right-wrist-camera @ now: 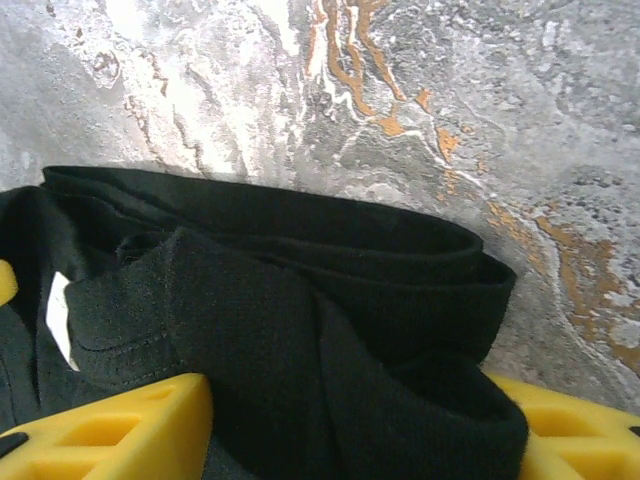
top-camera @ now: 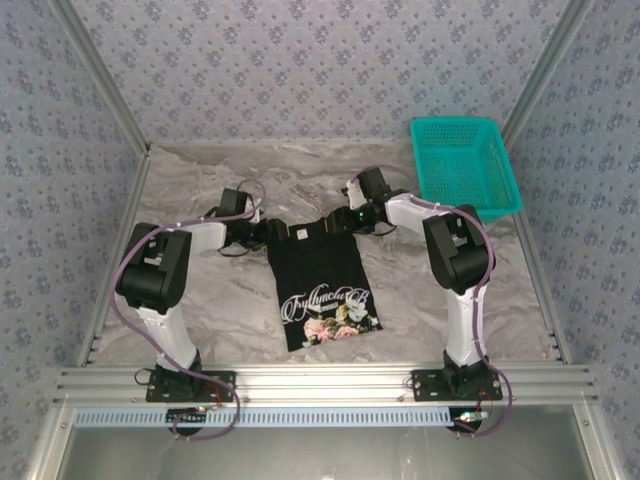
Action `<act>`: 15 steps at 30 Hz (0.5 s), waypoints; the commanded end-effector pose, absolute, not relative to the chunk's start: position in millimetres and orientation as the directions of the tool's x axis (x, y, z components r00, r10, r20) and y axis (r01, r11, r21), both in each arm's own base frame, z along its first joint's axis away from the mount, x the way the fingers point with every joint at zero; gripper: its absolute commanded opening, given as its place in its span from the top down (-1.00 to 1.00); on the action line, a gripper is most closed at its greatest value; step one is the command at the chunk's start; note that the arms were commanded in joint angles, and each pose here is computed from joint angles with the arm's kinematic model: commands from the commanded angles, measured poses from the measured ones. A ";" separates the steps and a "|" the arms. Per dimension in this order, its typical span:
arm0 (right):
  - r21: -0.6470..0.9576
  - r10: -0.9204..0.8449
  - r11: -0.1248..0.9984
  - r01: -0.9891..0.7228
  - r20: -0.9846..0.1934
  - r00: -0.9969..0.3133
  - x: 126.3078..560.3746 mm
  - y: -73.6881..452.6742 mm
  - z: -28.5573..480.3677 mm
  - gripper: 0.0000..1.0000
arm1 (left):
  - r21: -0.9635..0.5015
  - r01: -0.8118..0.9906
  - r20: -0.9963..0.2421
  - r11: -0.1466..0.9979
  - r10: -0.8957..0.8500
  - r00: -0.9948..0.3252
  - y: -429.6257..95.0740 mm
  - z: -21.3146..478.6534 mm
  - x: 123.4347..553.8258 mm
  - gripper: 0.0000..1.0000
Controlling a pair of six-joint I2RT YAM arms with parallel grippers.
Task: Fold the inside-out t-shirt
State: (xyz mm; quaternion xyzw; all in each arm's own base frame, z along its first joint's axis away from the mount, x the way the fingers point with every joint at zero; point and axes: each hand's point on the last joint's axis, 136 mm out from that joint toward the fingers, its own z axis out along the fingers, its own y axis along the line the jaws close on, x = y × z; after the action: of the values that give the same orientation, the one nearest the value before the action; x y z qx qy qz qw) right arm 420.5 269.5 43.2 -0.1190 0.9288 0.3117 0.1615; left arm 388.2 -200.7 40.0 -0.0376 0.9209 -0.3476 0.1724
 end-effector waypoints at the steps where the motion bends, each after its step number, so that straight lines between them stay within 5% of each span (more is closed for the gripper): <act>1: 0.604 -0.114 0.738 -0.302 -0.329 -0.937 410.0 279.4 36.3 -0.19 | -0.674 0.050 -0.252 0.737 -0.165 -0.954 -209.9 30.9 380.8 -0.07; 15: 0.697 -0.054 0.660 -0.282 -0.329 -0.943 417.8 293.7 41.5 0.10 | -0.706 0.060 -0.259 0.705 -0.178 -0.949 -213.9 30.1 390.7 0.42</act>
State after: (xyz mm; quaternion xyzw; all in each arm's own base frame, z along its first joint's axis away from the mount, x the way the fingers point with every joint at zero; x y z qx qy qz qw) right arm 420.1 284.4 44.1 -0.0988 0.9109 0.3701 0.1533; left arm 391.3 -205.9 32.9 -0.0383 0.9157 -0.3636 0.1670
